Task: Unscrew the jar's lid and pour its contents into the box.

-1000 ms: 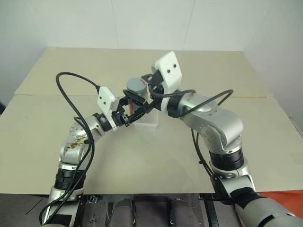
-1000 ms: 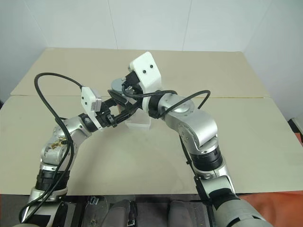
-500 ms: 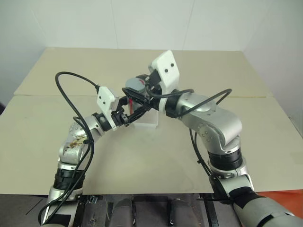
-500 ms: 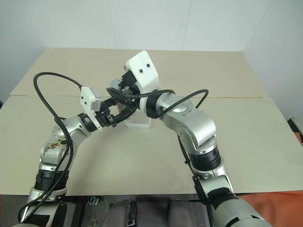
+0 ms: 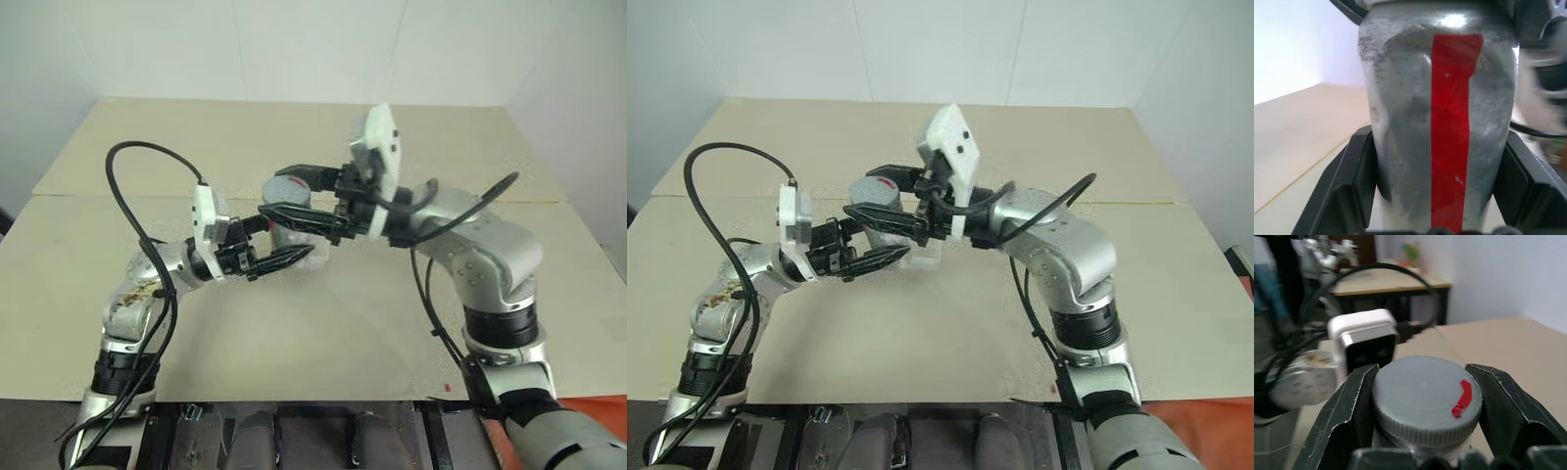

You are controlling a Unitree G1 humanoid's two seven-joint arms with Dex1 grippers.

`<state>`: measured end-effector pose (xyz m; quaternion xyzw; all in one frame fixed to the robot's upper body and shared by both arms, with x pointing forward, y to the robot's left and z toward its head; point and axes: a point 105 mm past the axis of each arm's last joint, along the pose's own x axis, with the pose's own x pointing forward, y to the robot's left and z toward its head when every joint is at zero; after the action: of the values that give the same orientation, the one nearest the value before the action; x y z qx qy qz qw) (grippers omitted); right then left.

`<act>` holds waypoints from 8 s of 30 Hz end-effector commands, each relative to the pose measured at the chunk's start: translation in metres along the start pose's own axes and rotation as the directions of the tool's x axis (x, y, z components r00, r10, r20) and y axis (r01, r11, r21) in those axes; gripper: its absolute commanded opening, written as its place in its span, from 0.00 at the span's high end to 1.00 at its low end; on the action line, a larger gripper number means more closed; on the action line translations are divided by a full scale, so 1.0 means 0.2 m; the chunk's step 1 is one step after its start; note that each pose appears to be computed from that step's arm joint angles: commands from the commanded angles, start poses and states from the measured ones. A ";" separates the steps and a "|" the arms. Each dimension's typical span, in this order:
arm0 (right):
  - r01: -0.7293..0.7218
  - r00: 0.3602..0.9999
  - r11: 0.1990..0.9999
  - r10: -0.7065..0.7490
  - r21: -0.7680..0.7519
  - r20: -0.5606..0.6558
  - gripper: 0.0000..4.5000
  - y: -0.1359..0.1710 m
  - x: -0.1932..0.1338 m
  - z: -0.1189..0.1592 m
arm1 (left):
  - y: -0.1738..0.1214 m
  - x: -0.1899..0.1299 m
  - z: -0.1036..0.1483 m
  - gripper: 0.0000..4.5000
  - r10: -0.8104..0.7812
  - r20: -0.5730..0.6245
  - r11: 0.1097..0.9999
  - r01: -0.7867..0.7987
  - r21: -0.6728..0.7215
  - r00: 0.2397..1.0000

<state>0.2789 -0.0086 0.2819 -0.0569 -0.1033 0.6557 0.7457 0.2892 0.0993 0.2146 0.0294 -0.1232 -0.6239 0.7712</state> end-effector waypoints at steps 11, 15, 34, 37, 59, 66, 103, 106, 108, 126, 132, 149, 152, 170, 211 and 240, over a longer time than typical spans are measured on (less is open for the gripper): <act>-0.211 0.977 0.977 0.212 -0.014 0.026 0.16 0.09 -0.02 0.02 | -0.06 0.05 0.15 0.37 -0.143 0.076 0.988 0.137 0.077 0.987; -0.147 0.989 0.989 0.147 -0.007 0.029 0.01 0.05 -0.02 0.02 | -0.04 0.03 0.14 0.37 -0.120 0.065 0.991 0.115 0.074 0.991; 0.515 0.857 0.856 -0.516 -0.041 0.003 0.01 -0.23 -0.12 0.01 | 0.33 -0.09 -0.04 0.37 0.609 -0.019 0.782 -0.597 0.178 0.793; 0.537 0.844 0.842 -0.537 -0.061 0.015 0.01 -0.22 -0.05 0.04 | 0.36 -0.06 -0.08 0.37 0.665 -0.022 0.735 -0.648 0.200 0.746; 0.597 0.797 0.795 -0.603 -0.103 -0.040 0.01 -0.31 0.16 -0.04 | 0.32 0.00 -0.06 0.37 0.677 0.009 0.717 -0.661 0.222 0.736; 0.608 0.789 0.788 -0.613 -0.099 -0.033 0.01 -0.32 0.12 -0.03 | 0.32 -0.02 -0.05 0.37 0.687 0.010 0.710 -0.675 0.201 0.727; 0.615 0.779 0.780 -0.624 -0.117 -0.062 0.01 -0.31 -0.01 -0.07 | 0.30 -0.04 -0.02 0.37 0.671 0.002 0.729 -0.660 0.183 0.741; 0.624 0.771 0.773 -0.633 -0.118 -0.067 0.01 -0.31 -0.04 -0.08 | 0.29 -0.04 -0.02 0.37 0.667 0.000 0.732 -0.656 0.183 0.745; 0.634 0.762 0.764 -0.644 -0.119 -0.070 0.01 -0.32 -0.06 -0.08 | 0.29 -0.04 -0.02 0.37 0.665 0.000 0.734 -0.654 0.182 0.747; 0.542 0.838 0.833 -0.545 -0.112 0.001 0.01 -0.23 -0.10 0.02 | 0.31 -0.04 -0.03 0.37 0.671 -0.010 0.730 -0.658 0.184 0.741; 0.483 0.875 0.868 -0.483 -0.115 0.030 0.01 -0.19 0.01 0.06 | 0.29 0.00 -0.04 0.37 0.656 -0.006 0.744 -0.645 0.172 0.755; 0.575 0.810 0.798 -0.586 -0.180 -0.009 0.01 -0.33 0.16 0.01 | 0.25 0.02 -0.04 0.37 0.655 0.007 0.745 -0.647 0.165 0.756; 0.584 0.804 0.792 -0.595 -0.176 -0.009 0.01 -0.34 0.14 0.01 | 0.25 0.01 -0.03 0.37 0.657 0.005 0.743 -0.648 0.165 0.754; 0.621 0.770 0.762 -0.637 -0.183 -0.037 0.01 -0.31 -0.02 -0.03 | 0.27 -0.01 -0.01 0.37 0.662 0.007 0.738 -0.653 0.169 0.750; 0.444 0.896 0.893 -0.444 -0.070 0.018 0.01 -0.20 -0.02 0.02 | 0.25 -0.02 0.00 0.37 0.579 0.014 0.805 -0.574 0.150 0.815; 0.383 0.924 0.922 -0.380 -0.053 0.047 0.38 -0.22 0.13 0.06 | 0.18 0.00 -0.02 0.37 0.549 -0.003 0.829 -0.544 0.130 0.836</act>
<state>0.3280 0.0117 0.2807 -0.0423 -0.0957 0.4972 0.8613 0.3313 0.1107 0.2051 0.0444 -0.1237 -0.3616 0.9230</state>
